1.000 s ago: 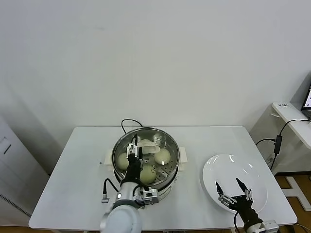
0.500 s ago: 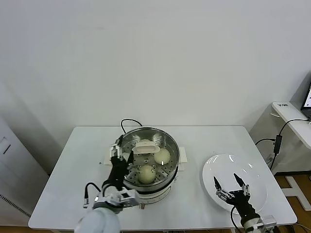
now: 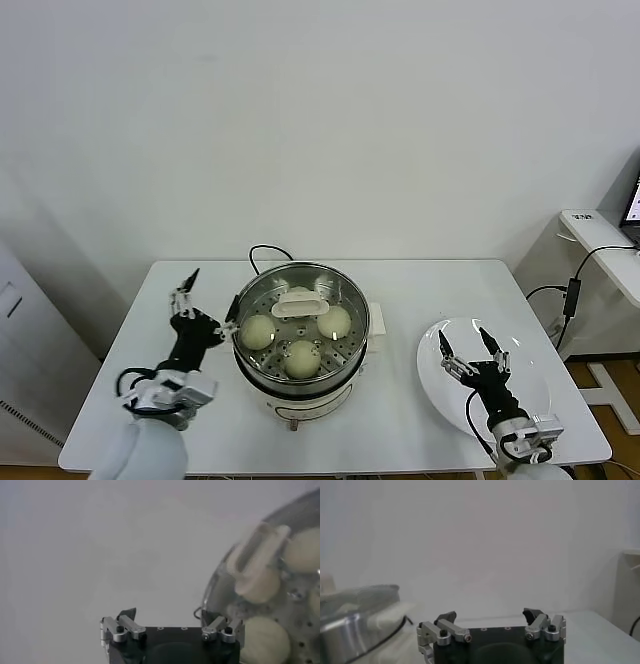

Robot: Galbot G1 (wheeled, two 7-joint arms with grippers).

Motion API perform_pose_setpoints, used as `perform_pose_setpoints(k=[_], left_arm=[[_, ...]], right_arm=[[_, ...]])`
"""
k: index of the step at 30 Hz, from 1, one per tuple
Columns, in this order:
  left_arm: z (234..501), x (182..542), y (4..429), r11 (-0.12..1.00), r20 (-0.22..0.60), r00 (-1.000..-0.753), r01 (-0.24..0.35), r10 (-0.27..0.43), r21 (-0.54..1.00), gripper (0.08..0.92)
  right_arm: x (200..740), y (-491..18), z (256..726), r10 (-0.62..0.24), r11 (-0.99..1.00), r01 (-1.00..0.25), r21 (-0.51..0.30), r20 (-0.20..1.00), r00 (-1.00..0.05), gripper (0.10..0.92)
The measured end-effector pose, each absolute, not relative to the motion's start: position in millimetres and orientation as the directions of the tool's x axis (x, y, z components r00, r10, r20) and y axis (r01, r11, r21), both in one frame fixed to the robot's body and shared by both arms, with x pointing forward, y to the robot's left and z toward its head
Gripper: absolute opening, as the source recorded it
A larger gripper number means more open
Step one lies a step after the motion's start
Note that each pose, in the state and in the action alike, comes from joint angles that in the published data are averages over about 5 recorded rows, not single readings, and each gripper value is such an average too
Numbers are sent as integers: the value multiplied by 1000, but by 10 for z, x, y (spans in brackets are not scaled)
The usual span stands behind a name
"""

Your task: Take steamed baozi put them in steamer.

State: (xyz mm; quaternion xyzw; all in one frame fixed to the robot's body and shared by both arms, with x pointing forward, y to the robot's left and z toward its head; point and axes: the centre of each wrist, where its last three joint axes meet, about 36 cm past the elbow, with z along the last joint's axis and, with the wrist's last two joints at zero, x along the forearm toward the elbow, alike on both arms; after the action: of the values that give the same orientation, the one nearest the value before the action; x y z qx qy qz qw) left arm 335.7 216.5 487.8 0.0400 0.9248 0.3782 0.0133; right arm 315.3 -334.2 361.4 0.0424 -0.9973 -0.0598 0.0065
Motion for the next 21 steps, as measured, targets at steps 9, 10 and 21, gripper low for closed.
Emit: perform_pose_setpoints(k=[9, 10, 21], left_arm=[[4463, 3325, 2672, 843, -87, -996, -27, 23, 538, 823], [4401, 3305, 2712, 853, -89, -996, -34, 15, 521, 823], [3829, 3038, 2855, 936, -72, -997, -58, -35, 347, 823]], right_arm=[[3203, -3324, 3545, -69, 986, -70, 150, -8, -998, 823], [3197, -3324, 3529, -69, 986, -69, 152, -7, -998, 823], [3068, -3339, 3317, -63, 985, -60, 160, 14, -998, 823]])
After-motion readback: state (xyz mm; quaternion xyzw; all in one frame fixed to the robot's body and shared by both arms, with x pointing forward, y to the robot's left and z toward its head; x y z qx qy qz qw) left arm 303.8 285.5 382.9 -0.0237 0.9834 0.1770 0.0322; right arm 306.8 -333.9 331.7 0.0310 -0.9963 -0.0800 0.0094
